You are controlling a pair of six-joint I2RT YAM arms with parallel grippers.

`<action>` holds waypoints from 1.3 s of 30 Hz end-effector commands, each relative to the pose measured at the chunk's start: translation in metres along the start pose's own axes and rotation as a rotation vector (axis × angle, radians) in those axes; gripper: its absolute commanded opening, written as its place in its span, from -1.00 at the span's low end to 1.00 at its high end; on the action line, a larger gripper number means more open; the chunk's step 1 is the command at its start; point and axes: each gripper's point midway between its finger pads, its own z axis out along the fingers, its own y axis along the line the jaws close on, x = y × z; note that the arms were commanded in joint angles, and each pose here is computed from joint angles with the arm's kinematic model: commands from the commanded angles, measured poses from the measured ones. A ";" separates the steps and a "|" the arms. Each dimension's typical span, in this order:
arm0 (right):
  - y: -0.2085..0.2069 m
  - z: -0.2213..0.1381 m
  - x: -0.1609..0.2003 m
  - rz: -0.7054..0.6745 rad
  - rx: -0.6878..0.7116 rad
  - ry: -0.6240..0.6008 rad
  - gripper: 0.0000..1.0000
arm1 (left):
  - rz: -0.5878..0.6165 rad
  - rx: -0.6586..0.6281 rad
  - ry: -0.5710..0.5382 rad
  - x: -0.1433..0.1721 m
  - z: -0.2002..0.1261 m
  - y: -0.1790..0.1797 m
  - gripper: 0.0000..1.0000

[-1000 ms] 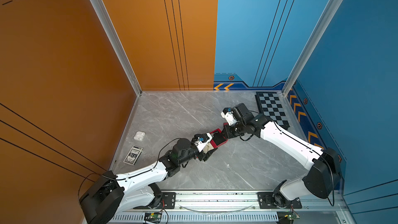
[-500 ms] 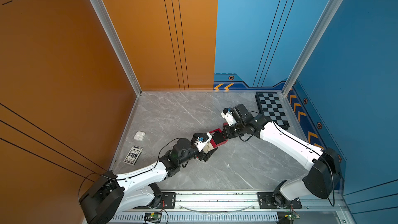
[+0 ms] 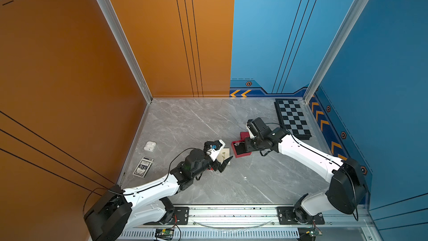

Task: Take the necklace out of the lift-off lid jewelry box
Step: Place the jewelry box at the center of the board.

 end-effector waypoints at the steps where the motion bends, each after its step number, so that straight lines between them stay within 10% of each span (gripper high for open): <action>1: -0.017 0.007 0.002 0.049 0.082 -0.052 -1.00 | -0.081 -0.151 0.034 -0.006 -0.002 0.033 0.98; 27: -0.024 0.073 0.056 0.093 0.159 0.020 -0.95 | -0.174 -0.179 0.058 -0.010 -0.005 0.048 1.00; 39: -0.019 0.054 0.043 0.065 0.165 -0.016 -0.63 | -0.164 -0.174 0.058 -0.011 -0.005 0.048 1.00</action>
